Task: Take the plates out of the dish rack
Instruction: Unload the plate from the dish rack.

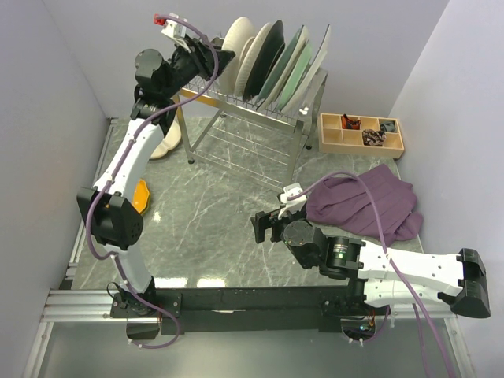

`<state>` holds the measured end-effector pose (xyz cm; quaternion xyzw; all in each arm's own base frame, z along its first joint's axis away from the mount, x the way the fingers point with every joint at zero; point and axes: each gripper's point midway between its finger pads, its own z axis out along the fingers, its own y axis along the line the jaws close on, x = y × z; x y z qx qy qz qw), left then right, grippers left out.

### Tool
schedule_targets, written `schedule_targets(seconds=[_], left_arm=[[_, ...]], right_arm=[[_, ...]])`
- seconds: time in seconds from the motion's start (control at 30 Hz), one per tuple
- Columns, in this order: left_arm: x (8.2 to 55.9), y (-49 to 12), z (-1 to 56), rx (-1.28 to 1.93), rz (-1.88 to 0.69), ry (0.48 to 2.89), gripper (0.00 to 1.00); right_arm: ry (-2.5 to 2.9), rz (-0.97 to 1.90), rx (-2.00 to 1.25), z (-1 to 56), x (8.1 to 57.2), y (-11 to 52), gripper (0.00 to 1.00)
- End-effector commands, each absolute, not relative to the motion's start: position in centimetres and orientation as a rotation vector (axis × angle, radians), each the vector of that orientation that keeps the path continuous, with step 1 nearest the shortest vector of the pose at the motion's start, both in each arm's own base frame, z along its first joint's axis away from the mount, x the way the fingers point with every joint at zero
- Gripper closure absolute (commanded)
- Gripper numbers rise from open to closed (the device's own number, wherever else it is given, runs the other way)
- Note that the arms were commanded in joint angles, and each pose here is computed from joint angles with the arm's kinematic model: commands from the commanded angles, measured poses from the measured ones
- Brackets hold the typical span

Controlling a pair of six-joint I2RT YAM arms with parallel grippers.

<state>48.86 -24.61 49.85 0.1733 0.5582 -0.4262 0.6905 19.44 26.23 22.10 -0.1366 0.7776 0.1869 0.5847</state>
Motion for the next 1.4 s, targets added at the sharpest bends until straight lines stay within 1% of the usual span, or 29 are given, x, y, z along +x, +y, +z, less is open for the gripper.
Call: schedule_targets(seconds=[0.0, 0.13, 0.27, 0.3, 0.37, 0.4, 0.47, 0.5, 0.9, 1.37], left_arm=[[49.2, -25.0, 50.4, 0.404, -0.949, 1.227, 0.57], [49.5, -25.3, 50.5, 0.406, -0.948, 1.232, 0.56], [50.2, -25.7, 49.6, 0.413, -0.947, 1.257, 0.62], [50.0, -25.7, 49.8, 0.416, -0.954, 1.249, 0.68], [49.9, -25.9, 49.7, 0.428, -0.966, 1.242, 0.76], [49.7, -26.0, 49.8, 0.432, -0.973, 1.239, 0.84], [49.4, -26.0, 50.1, 0.437, -0.983, 1.231, 0.91], [49.2, -26.1, 50.3, 0.439, -0.990, 1.227, 0.99], [47.0, -26.1, 53.4, 0.430, -1.074, 1.154, 0.99], [43.8, -25.5, 59.3, 0.409, -1.152, 1.039, 0.99]], right_arm=[[1.769, 0.471, -0.276, 24.8, 19.6, 26.7, 0.03], [1.768, 0.476, -0.273, 24.9, 19.6, 26.7, 0.03], [1.763, 0.477, -0.273, 25.0, 19.5, 26.6, 0.03], [1.765, 0.473, -0.273, 24.9, 19.5, 26.6, 0.03], [1.765, 0.476, -0.272, 24.9, 19.5, 26.6, 0.03], [1.765, 0.476, -0.276, 24.9, 19.5, 26.8, 0.03], [1.767, 0.472, -0.281, 24.8, 19.5, 26.8, 0.03], [1.770, 0.469, -0.285, 24.7, 19.5, 26.9, 0.03], [1.769, 0.466, -0.285, 24.8, 19.4, 26.9, 0.03], [1.766, 0.467, -0.288, 24.9, 19.3, 27.0, 0.03]])
